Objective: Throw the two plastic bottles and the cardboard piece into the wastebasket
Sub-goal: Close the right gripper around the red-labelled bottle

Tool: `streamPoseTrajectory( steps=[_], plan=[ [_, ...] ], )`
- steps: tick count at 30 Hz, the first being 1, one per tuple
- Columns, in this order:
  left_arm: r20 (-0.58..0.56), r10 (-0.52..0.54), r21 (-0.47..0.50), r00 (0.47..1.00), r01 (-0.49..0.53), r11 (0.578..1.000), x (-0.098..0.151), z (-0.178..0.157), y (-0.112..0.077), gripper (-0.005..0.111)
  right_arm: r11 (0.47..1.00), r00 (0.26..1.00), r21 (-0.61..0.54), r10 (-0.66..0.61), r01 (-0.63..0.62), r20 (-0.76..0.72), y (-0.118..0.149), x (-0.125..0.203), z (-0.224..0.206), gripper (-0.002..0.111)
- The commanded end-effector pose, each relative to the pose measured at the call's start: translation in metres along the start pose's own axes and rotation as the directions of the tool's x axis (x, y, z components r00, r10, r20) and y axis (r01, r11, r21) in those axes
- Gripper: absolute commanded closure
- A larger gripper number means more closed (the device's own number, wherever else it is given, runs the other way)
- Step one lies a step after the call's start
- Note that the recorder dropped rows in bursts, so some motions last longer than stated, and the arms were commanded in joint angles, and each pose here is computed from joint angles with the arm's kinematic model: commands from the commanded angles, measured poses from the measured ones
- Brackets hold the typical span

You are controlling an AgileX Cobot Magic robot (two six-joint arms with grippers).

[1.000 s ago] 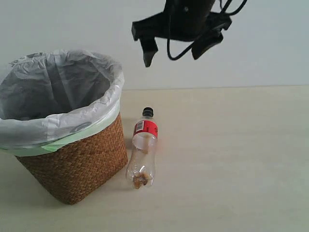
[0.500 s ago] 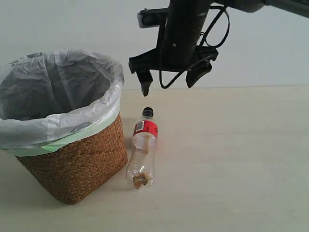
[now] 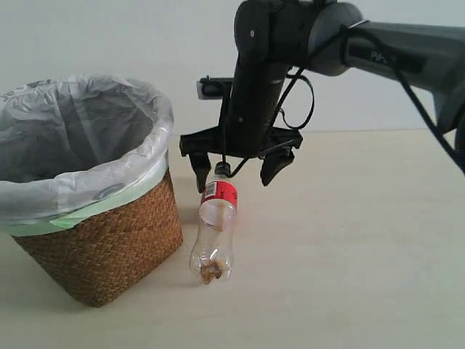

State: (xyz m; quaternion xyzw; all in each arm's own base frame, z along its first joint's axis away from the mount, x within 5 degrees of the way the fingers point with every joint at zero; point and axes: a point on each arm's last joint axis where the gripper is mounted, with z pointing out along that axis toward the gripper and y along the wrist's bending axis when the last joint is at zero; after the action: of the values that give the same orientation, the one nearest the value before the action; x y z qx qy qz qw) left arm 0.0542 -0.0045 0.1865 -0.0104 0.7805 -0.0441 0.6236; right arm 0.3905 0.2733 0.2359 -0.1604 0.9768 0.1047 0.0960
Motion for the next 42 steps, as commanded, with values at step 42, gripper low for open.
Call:
streamPoseTrajectory(
  steps=[42],
  plan=[
    [0.000,-0.002,-0.002,1.000,0.002,1.000,0.001,0.000,0.000,0.103,0.999,0.992,-0.049,0.011,-0.017,-0.127,-0.002,0.004,0.083,0.033]
  ],
)
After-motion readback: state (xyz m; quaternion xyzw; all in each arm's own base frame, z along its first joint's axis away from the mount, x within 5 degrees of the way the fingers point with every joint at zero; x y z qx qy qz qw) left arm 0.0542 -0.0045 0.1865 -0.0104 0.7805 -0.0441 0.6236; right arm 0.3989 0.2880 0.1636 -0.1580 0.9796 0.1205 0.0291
